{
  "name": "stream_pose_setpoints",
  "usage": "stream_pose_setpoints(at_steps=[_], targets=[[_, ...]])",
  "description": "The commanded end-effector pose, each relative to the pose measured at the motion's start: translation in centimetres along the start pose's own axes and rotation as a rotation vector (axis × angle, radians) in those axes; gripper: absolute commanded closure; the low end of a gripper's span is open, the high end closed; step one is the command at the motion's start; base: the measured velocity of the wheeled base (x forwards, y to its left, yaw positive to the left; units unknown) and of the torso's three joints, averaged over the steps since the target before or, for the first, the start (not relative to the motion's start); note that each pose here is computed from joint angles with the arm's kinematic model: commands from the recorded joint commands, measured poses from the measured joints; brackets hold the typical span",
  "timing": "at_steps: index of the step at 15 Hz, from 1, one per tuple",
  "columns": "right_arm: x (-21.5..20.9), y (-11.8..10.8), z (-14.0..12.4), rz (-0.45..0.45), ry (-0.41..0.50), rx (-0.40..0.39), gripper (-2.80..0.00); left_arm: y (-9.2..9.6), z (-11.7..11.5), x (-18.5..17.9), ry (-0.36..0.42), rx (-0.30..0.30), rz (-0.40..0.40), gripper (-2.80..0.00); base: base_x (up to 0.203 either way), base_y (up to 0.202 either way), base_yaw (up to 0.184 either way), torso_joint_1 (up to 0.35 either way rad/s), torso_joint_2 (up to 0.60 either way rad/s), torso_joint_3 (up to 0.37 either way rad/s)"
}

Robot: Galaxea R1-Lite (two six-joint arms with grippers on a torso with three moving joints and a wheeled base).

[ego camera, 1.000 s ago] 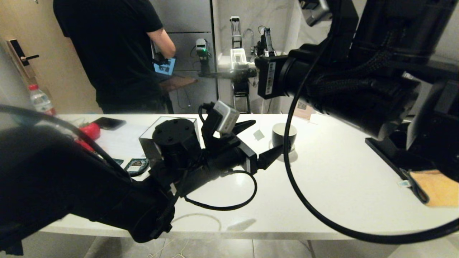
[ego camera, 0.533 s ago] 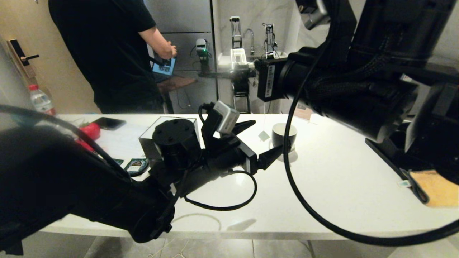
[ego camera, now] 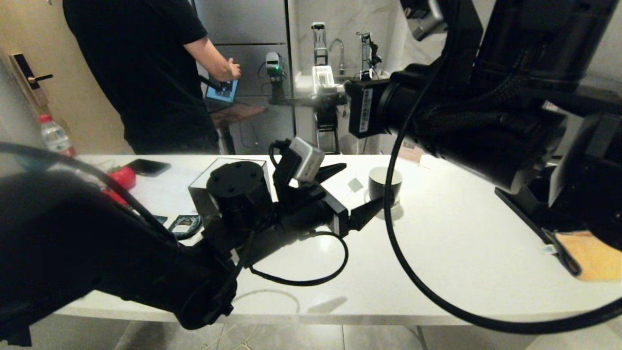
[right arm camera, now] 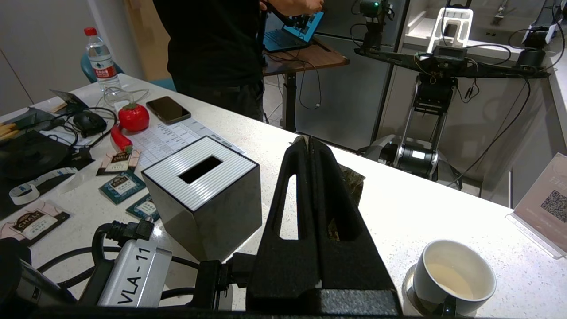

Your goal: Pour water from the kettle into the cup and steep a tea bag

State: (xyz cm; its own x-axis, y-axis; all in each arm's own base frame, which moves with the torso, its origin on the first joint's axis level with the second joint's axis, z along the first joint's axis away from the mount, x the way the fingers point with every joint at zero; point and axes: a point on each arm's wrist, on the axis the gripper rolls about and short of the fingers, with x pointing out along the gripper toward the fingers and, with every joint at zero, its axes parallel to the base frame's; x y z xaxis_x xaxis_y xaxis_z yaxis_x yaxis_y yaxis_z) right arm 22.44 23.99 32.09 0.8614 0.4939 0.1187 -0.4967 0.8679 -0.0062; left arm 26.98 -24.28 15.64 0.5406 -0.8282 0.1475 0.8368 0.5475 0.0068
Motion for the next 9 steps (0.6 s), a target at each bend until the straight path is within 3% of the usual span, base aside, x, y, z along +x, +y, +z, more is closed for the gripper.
stream_pose_setpoints(at_steps=[1,9], targets=[[0.02,0.02,0.04,-0.002,-0.003,0.001,0.00,-0.01,0.13,0.00,-0.009,0.001,0.000,-2.80,0.000,0.000,0.000,0.000,0.00,0.000],[0.02,0.02,0.02,-0.001,-0.002,0.000,0.00,-0.01,0.12,-0.01,-0.008,0.000,0.000,-2.80,0.000,0.000,0.000,0.000,0.00,0.000]])
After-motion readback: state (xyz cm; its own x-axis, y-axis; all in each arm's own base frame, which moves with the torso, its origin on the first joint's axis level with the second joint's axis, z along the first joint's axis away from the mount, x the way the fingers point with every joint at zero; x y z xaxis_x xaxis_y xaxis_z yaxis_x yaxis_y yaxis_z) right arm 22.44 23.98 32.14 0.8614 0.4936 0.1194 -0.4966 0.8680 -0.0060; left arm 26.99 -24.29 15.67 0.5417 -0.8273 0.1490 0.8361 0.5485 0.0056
